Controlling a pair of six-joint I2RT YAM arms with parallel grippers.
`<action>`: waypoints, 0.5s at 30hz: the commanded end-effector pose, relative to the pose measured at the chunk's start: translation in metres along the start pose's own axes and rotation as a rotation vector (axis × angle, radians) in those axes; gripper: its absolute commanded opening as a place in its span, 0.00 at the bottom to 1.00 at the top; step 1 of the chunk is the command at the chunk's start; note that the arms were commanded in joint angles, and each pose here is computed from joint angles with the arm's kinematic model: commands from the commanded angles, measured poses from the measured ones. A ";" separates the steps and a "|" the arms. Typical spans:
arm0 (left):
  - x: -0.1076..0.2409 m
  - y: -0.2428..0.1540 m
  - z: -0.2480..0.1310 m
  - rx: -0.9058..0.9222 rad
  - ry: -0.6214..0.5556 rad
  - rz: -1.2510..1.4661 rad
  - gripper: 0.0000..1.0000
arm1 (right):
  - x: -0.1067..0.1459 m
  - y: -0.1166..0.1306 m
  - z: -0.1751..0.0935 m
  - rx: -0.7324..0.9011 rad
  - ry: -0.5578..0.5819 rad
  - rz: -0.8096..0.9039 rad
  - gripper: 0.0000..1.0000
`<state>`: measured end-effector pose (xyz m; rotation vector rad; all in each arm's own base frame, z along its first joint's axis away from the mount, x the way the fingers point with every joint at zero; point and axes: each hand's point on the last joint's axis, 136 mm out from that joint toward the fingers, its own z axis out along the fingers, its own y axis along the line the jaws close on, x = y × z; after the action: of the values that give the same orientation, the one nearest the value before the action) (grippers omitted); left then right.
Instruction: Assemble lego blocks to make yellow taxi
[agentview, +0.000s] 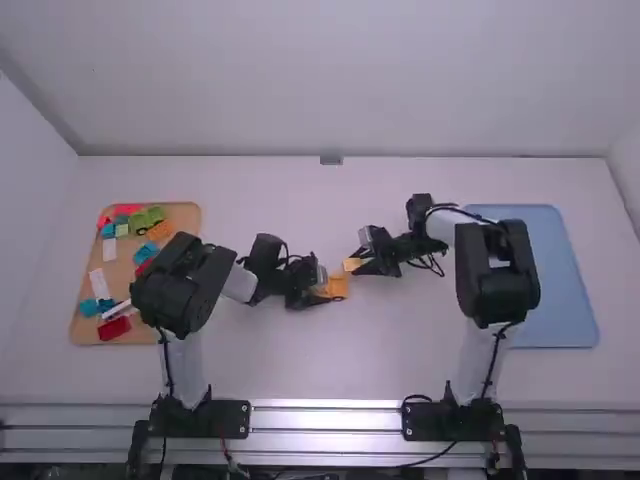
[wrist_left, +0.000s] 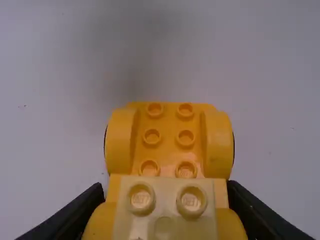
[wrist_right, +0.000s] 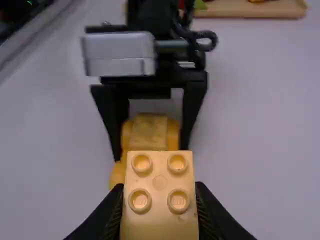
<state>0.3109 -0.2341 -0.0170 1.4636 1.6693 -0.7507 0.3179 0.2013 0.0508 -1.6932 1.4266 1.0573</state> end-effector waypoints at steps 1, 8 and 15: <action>0.001 0.008 0.002 -0.006 0.018 -0.012 0.44 | -0.012 -0.010 -0.007 0.043 0.060 0.088 0.07; 0.002 0.008 0.002 0.003 0.030 0.018 0.41 | -0.023 -0.001 0.000 0.048 0.097 0.062 0.05; 0.002 0.008 0.002 0.004 0.027 0.013 0.41 | -0.016 0.011 0.008 0.118 0.130 0.069 0.00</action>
<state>0.3193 -0.2341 -0.0164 1.4874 1.6788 -0.7232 0.3132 0.2152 0.0649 -1.7079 1.5122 0.8754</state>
